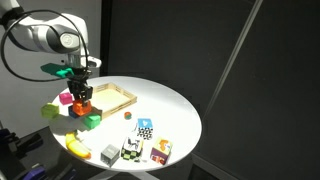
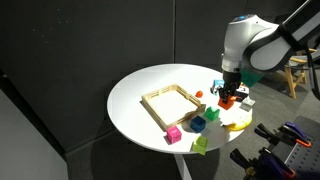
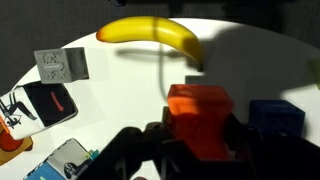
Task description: Put the orange onto the green block
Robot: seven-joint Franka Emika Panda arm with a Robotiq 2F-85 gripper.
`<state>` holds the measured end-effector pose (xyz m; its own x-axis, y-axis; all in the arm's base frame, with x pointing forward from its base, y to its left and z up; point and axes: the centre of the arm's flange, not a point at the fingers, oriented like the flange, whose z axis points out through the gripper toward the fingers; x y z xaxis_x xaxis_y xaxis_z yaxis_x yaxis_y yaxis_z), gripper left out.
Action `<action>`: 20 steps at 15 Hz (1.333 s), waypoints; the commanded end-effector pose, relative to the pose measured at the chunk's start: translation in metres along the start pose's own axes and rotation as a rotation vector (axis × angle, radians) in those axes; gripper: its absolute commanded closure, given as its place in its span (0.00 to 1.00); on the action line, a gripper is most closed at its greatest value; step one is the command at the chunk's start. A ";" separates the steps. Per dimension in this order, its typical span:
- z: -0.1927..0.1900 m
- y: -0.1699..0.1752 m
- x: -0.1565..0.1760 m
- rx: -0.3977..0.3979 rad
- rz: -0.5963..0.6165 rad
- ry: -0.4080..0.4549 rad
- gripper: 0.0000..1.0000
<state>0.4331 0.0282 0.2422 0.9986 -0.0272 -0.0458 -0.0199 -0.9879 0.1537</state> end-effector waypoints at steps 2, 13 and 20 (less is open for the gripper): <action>-0.014 0.000 0.019 0.003 0.069 -0.005 0.76; 0.002 -0.001 0.045 -0.015 0.045 -0.007 0.76; 0.025 -0.002 0.055 -0.031 0.028 -0.024 0.76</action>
<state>0.4752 0.0284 0.2224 0.9959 -0.0621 -0.0662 -0.0501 -0.9844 0.1689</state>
